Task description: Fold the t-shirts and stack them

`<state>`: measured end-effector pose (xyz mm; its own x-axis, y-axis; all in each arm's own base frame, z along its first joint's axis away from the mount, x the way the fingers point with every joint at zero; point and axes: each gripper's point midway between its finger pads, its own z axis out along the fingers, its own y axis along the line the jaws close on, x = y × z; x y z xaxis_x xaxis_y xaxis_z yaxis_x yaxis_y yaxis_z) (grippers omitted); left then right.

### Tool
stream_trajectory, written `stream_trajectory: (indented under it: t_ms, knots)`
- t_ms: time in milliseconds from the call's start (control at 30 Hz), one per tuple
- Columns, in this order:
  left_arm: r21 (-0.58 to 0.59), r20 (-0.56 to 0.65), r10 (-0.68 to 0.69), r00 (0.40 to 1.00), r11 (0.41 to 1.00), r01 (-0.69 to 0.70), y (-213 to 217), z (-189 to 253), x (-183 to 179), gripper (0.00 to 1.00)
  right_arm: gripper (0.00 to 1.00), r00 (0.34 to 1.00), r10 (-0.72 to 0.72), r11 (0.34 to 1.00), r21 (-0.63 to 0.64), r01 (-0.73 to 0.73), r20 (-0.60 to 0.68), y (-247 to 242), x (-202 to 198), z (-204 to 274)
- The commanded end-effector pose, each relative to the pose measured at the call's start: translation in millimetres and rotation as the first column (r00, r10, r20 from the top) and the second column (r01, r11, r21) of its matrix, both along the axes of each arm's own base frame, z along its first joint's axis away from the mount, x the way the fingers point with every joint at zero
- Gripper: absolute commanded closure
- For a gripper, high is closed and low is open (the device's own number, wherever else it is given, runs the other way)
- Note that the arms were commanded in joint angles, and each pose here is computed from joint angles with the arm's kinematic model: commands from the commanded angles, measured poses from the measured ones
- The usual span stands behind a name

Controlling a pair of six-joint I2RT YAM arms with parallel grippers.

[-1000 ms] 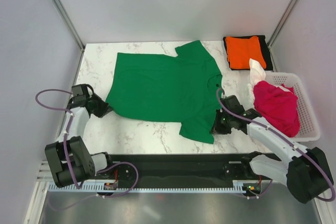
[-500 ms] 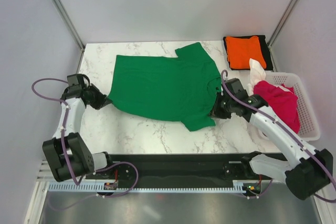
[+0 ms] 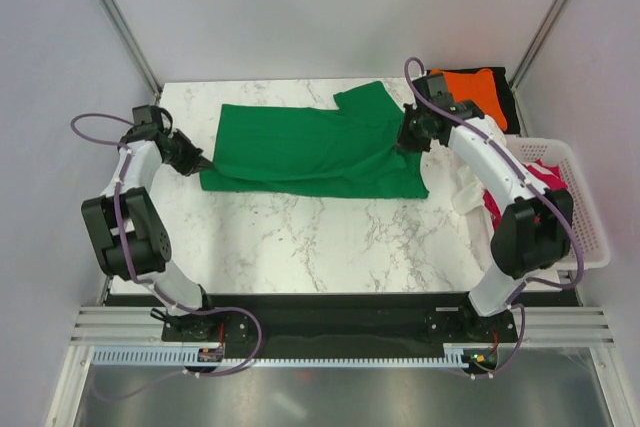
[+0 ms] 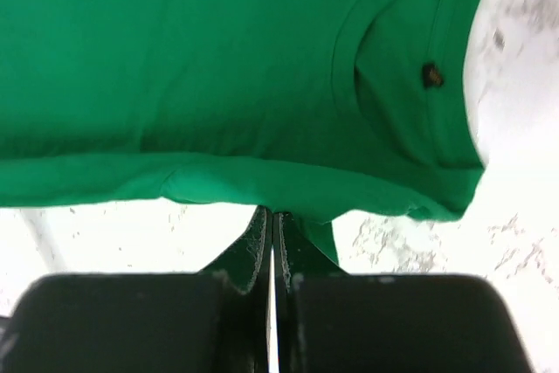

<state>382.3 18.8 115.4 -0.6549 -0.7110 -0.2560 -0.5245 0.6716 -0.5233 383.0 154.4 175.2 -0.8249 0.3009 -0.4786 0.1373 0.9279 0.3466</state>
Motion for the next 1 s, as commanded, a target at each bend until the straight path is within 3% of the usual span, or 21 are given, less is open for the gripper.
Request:
stream_trajectory:
  t_ms: [0, 133, 433, 500, 567, 633, 733, 867, 900, 933, 967]
  knots:
    - [-0.003, 0.036, -0.08, 0.996, 0.997, 0.08, -8, 5, 23, 0.97, 1.0, 0.999, 0.0, 1.0, -0.031, 0.001, 0.054, -9, 30, 16]
    - [-0.006, -0.002, -0.115, 0.993, 0.993, 0.115, -17, -10, 38, 0.94, 1.0, 0.997, -0.017, 0.999, -0.037, 0.019, 0.072, -15, 57, 21]
    - [0.05, -0.039, -0.165, 0.986, 0.985, 0.166, -11, -18, 90, 0.88, 1.0, 0.996, -0.09, 0.994, -0.062, 0.089, -0.023, -31, 92, -23]
    - [0.053, -0.127, -0.168, 0.978, 0.983, 0.175, -5, -34, 90, 0.86, 1.0, 0.988, -0.151, 0.986, -0.071, 0.148, -0.025, -44, 107, -31]
    - [0.091, -0.105, -0.173, 0.979, 0.979, 0.182, 3, -15, 106, 0.84, 0.5, 0.985, -0.164, 0.985, -0.064, 0.161, -0.046, -53, 120, -44]
    - [0.115, -0.118, -0.152, 0.981, 0.979, 0.166, 9, -7, 104, 0.72, 0.15, 0.99, -0.136, 0.99, -0.042, 0.136, -0.022, -51, 129, -29]
    - [0.149, -0.087, -0.129, 0.988, 0.979, 0.141, 14, 13, 91, 0.56, 0.1, 0.99, -0.135, 0.989, -0.057, 0.137, 0.034, -58, 122, -1]
    - [0.171, -0.071, -0.115, 0.991, 0.977, 0.126, 15, 16, 62, 0.53, 0.11, 0.991, -0.134, 0.99, -0.052, 0.135, 0.019, -63, 81, 2]
    - [0.176, -0.058, -0.109, 0.992, 0.977, 0.118, 14, 17, 56, 0.53, 0.11, 0.991, -0.13, 0.99, -0.052, 0.128, -0.032, -63, 61, -26]
    - [0.162, -0.081, -0.099, 0.992, 0.981, 0.111, 10, 7, 33, 0.53, 0.11, 0.991, -0.136, 0.99, -0.029, 0.136, -0.006, -63, 48, -16]
    - [0.168, -0.039, -0.094, 0.995, 0.981, 0.099, 10, 7, 33, 0.52, 0.12, 0.991, -0.133, 0.991, -0.017, 0.133, -0.019, -62, 36, -22]
